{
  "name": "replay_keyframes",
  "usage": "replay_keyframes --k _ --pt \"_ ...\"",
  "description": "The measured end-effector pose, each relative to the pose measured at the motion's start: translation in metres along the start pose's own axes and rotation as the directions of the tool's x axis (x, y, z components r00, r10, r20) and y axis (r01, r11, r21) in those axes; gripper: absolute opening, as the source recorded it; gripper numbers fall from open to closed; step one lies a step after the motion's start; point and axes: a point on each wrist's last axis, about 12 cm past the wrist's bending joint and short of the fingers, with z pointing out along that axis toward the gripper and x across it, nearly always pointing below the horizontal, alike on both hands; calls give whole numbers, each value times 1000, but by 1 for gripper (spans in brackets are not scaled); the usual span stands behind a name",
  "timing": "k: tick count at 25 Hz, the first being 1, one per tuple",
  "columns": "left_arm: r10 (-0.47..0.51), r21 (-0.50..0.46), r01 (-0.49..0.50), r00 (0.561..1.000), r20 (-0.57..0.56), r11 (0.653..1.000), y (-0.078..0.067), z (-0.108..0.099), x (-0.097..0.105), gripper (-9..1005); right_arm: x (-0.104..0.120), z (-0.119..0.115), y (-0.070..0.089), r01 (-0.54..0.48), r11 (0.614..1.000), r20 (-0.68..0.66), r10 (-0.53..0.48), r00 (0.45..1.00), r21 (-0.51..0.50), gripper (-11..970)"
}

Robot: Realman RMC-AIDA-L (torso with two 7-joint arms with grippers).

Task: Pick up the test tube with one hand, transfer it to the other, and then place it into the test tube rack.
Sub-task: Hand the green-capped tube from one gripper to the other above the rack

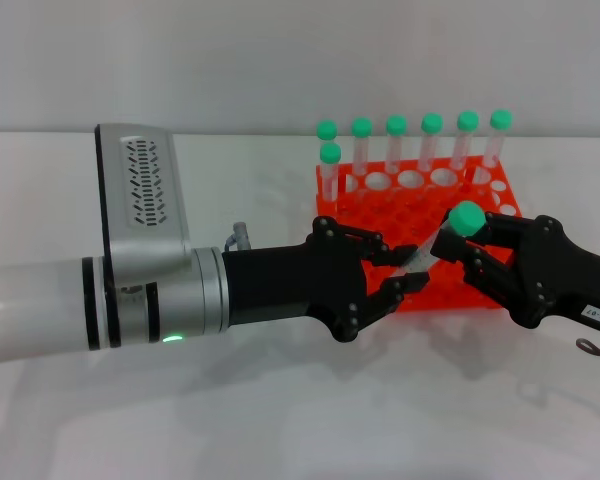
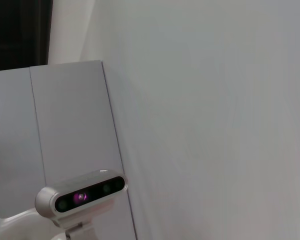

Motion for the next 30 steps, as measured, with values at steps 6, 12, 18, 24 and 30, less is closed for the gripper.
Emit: replay_keyframes --k 6,12,18,24,30 --pt "-2 1 2 1000 -2 1000 0 0 1 193 1 0 1 0 1000 -3 0 1000 -7 221" --pt "-5 -1 5 1000 -3 1000 -1 0 1 194 1 1 2 5 1000 -8 -5 1000 -16 222" --pt "-5 -5 5 1000 -2 1000 0 0 1 274 2 1 2 6 1000 -7 -6 1000 -16 221" --pt "-20 -30 20 1000 10 999 3 0 -1 353 3 1 4 2 1000 -10 -2 1000 -22 218" --pt "-40 -36 40 999 17 999 2 -2 1 477 2 1 2 7 1000 2 -7 1000 -5 200"
